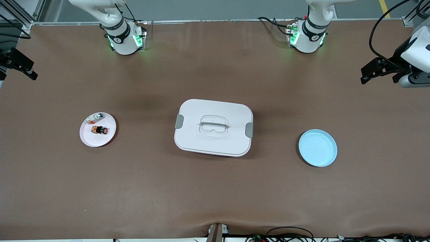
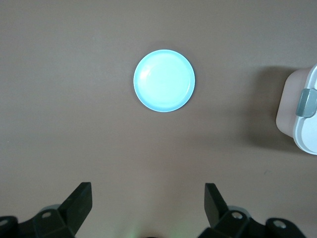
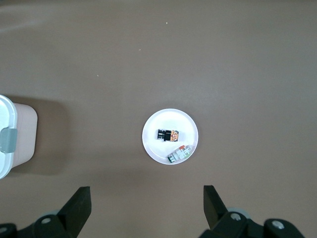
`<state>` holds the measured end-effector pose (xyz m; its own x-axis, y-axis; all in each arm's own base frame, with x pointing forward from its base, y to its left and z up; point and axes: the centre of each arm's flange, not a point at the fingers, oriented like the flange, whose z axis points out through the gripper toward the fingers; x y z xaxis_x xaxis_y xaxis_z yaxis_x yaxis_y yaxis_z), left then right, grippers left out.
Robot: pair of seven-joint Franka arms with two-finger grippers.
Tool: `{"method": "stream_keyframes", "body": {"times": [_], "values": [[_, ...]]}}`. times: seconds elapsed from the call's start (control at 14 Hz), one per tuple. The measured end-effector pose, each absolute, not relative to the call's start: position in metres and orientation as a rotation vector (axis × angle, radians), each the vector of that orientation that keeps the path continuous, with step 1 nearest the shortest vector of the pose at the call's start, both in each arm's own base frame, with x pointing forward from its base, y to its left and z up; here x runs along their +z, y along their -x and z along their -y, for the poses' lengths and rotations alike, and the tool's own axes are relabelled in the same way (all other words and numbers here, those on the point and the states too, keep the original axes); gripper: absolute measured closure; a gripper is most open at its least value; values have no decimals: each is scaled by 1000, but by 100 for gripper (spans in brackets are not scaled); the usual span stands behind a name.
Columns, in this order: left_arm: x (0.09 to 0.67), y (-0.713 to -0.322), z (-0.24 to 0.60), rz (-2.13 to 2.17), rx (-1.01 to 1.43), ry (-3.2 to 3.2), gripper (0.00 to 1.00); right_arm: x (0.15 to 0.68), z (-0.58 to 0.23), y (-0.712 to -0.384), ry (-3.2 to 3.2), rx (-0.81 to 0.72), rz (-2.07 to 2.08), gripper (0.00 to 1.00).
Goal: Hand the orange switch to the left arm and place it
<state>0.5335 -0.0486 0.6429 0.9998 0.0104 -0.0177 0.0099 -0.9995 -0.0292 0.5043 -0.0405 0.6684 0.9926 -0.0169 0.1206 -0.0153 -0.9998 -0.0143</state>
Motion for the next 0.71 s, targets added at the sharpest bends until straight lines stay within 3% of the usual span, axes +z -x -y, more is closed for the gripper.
{"method": "stream_keyframes", "body": {"times": [0.71], "values": [[661,-534,38,54,-31,3116,0,665,41,-504,3124,-163,-28,0]]}}
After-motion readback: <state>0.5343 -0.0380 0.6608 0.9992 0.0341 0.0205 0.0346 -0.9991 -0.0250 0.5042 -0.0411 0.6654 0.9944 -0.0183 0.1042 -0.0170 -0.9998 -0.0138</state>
